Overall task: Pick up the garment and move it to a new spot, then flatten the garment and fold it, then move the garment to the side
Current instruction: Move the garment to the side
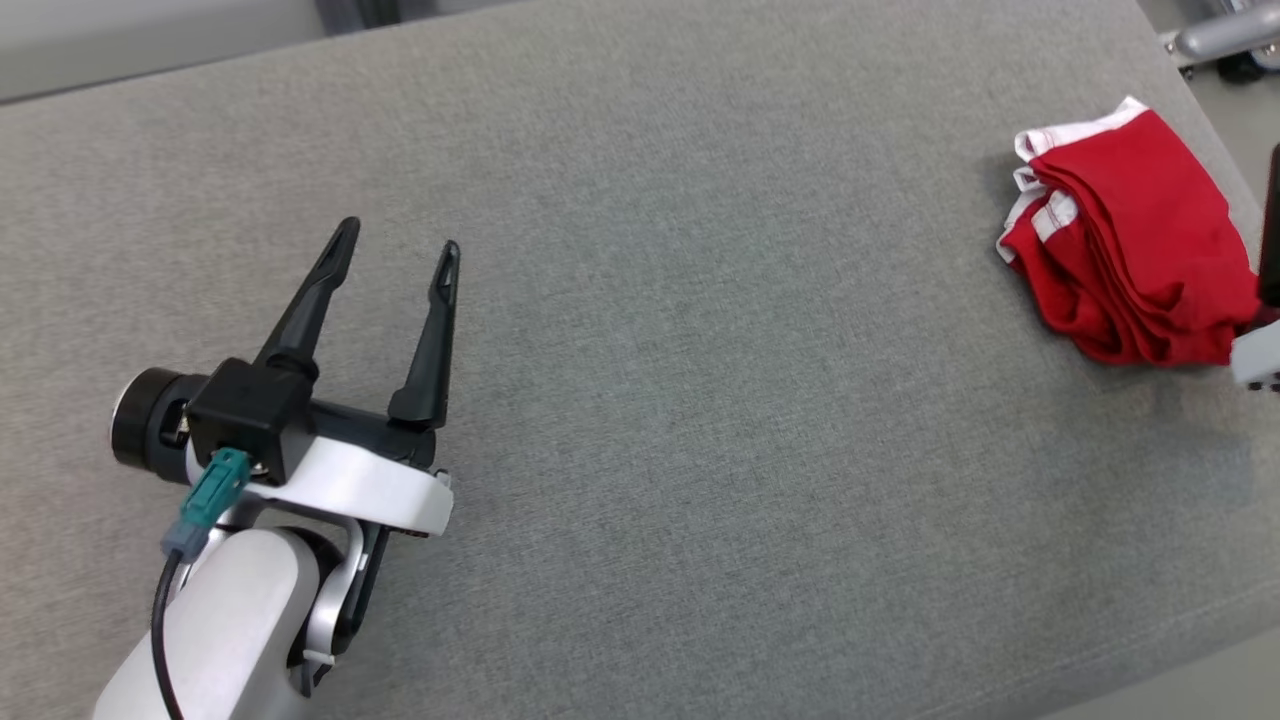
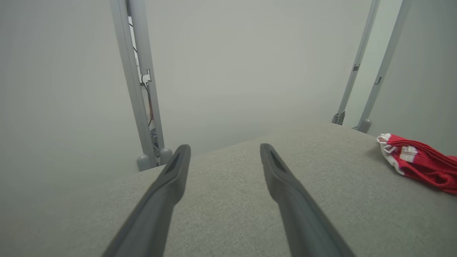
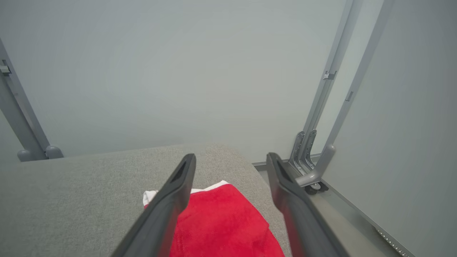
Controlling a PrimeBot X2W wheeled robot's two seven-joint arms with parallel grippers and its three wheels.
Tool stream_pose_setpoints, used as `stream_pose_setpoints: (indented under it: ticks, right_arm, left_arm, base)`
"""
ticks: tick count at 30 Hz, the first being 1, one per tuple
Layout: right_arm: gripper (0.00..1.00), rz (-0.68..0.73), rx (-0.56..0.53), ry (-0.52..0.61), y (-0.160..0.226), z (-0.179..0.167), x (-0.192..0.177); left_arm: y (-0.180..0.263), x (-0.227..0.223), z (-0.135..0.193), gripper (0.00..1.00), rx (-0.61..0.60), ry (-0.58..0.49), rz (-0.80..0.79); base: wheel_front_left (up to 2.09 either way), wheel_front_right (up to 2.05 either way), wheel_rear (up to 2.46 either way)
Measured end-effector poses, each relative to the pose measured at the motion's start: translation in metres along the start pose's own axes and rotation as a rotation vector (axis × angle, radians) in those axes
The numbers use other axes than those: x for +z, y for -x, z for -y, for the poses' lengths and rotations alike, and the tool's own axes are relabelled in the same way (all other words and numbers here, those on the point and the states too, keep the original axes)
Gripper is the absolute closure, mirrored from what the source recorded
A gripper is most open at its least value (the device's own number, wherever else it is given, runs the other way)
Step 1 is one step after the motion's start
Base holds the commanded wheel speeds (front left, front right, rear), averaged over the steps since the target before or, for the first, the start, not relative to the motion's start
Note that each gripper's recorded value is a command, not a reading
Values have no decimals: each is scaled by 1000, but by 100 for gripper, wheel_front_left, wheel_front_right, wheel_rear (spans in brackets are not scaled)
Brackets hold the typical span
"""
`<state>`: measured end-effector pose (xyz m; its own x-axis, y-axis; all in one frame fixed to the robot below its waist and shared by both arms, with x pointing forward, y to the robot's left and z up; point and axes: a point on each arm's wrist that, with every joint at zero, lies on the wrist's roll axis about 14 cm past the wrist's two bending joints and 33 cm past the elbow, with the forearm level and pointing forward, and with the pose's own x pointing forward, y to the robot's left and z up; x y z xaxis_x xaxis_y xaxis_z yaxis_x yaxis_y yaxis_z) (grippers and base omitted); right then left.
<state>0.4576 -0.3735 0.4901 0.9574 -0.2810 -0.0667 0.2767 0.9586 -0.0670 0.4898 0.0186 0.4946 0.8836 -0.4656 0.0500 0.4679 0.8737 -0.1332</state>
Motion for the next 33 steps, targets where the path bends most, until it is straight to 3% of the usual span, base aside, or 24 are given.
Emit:
stream_pose_setpoints:
  ticks: [8, 16, 33]
  right_arm:
    - [0, 207, 138, -119, 28, -85, 44]
    - [0, 235, 279, -161, 69, -150, 63]
    - [0, 169, 360, -189, 129, -165, 51]
  left_arm:
    - [34, 30, -42, 0, 161, -41, 54]
    - [89, 54, -73, 0, 318, -72, 90]
    - [166, 60, -77, 0, 442, -58, 83]
  base:
    - [0, 0, 0]
    - [0, 0, 0]
    - [0, 0, 0]
